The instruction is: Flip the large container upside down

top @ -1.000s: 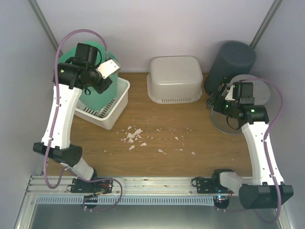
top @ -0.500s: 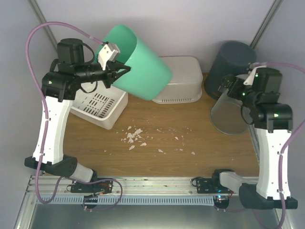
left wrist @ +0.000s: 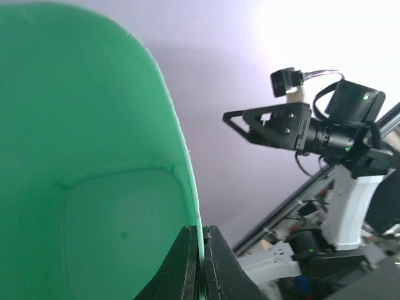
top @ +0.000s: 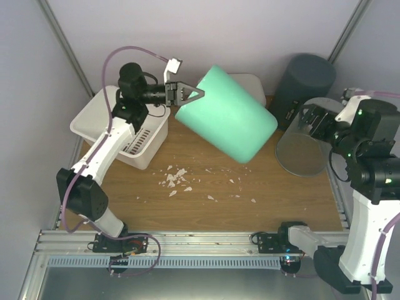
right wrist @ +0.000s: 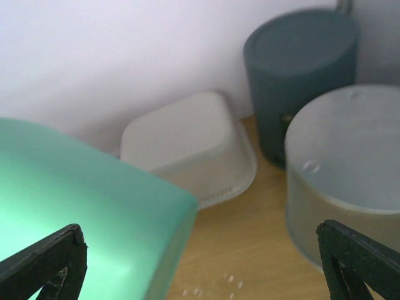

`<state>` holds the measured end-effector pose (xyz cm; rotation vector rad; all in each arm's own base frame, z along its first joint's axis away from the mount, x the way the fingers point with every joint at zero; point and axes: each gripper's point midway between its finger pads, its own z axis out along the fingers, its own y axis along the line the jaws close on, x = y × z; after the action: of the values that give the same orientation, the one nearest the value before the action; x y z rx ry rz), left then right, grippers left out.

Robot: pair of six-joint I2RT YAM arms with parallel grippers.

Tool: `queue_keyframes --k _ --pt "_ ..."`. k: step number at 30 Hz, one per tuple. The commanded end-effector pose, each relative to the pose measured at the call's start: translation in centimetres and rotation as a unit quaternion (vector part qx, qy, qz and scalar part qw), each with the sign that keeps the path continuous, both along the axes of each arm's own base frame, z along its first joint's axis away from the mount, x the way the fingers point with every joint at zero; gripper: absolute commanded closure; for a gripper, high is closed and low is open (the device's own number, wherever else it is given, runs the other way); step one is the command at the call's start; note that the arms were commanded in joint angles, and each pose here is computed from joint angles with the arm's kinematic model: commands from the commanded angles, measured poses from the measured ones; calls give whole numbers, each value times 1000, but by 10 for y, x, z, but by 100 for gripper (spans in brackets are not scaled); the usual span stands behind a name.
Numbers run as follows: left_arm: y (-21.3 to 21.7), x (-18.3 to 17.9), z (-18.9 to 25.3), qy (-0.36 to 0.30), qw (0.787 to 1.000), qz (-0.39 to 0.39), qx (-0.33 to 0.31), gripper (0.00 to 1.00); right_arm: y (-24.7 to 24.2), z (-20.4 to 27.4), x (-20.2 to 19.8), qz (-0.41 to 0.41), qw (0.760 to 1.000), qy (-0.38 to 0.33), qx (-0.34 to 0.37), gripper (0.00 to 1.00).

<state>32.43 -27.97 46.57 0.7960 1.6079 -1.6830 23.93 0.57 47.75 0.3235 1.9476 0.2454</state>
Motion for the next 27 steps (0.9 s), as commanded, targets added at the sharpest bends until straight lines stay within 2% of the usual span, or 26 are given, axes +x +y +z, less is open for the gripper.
queue_keyframes --k 1,5,13,19,27 --pt "-7 -26 31 -22 996 -53 -64 100 47 -22 -21 116 990 35 74 0" --pt "-22 -19 11 48 992 -72 -95 100 68 -19 -34 172 978 35 113 0" --pt "-58 -22 -43 165 970 -108 -142 100 61 -29 -40 143 981 55 123 0" --pt "-83 -24 -86 272 939 -113 -177 100 57 -38 -36 124 982 69 127 0" --pt "-103 -21 -142 403 882 -104 -223 100 54 -53 -36 112 981 87 131 0"
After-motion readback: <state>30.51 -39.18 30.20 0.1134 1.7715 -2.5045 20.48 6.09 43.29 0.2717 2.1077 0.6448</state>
